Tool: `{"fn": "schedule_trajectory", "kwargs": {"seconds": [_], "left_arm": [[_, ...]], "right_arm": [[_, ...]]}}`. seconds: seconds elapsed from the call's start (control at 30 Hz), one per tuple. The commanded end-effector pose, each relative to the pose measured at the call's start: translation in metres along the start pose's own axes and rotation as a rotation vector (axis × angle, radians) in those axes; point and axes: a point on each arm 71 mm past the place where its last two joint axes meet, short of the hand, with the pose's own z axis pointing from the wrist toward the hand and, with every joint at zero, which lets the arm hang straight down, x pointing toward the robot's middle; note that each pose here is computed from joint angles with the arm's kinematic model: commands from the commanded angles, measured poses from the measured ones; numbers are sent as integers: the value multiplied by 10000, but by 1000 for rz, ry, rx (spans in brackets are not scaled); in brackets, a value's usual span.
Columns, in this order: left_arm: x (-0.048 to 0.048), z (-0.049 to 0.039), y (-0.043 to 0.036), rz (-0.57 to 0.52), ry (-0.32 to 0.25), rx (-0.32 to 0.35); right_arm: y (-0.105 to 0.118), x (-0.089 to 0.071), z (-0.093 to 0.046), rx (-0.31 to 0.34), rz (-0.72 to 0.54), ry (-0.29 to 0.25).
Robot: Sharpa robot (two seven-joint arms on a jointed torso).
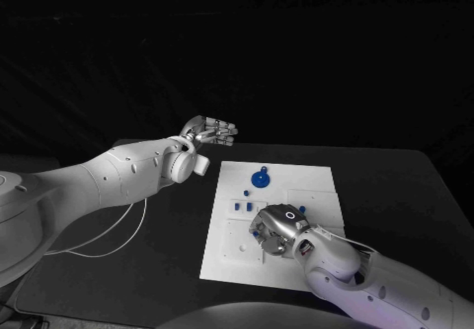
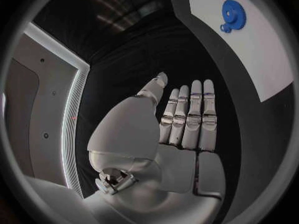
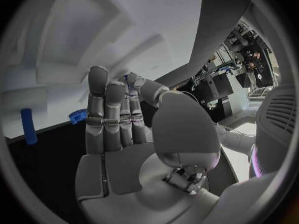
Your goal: Assemble the parts on the task board
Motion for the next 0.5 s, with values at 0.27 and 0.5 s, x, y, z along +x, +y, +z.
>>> {"fn": "schedule_trajectory", "kwargs": {"seconds": [0.27,0.5], "left_arm": [[21,2,1,-14,21,-4],[9,-3,6,-14,20,-5]], "right_arm": [[-22,69,-31,1,33,9],[-18,9,-63,-4,68,-47]]}}
